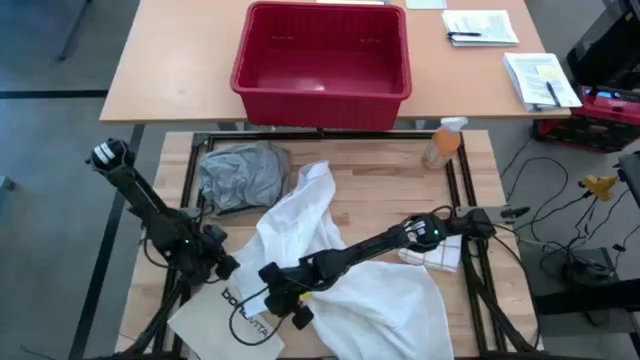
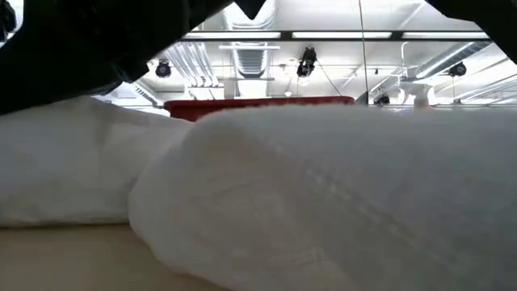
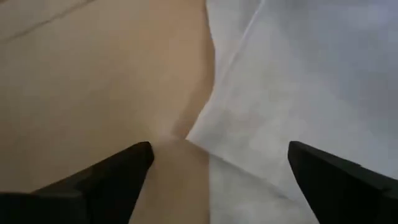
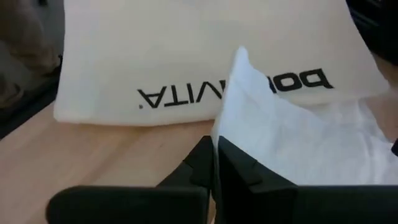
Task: Fold laundry
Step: Fold the white long sleeve shirt
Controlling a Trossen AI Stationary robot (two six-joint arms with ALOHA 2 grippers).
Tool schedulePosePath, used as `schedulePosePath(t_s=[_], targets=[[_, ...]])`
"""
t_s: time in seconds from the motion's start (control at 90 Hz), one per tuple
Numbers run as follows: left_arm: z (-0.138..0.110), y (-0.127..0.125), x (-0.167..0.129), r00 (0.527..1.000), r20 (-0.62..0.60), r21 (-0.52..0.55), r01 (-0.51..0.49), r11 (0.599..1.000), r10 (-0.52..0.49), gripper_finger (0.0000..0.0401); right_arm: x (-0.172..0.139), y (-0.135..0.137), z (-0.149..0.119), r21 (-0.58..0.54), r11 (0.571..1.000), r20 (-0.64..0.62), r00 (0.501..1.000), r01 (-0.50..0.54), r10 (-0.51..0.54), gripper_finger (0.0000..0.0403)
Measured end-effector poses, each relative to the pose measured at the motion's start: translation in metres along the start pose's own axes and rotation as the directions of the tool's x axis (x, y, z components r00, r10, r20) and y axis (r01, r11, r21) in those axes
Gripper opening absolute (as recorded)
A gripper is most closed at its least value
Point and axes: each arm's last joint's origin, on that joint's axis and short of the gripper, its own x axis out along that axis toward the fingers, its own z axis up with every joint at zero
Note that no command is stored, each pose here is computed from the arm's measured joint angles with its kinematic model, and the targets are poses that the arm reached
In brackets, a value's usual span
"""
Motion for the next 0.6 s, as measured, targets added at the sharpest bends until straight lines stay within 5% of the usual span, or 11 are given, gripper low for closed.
schedulePosePath(t_s=[0.356,0.6], targets=[[0.002,0.000,0.005,0.997,0.081,0.013,-0.009,1.000,0.008,0.0251,0.000,0.000,0.000,0.017,1.000,-0.004,1.000,-0.004,0.004,0.0000],[-0.003,0.002,0.018,0.995,0.085,0.017,0.042,0.999,-0.043,0.0096,0.000,0.000,-0.002,0.021,1.000,-0.020,1.000,-0.008,0.009,0.0000]])
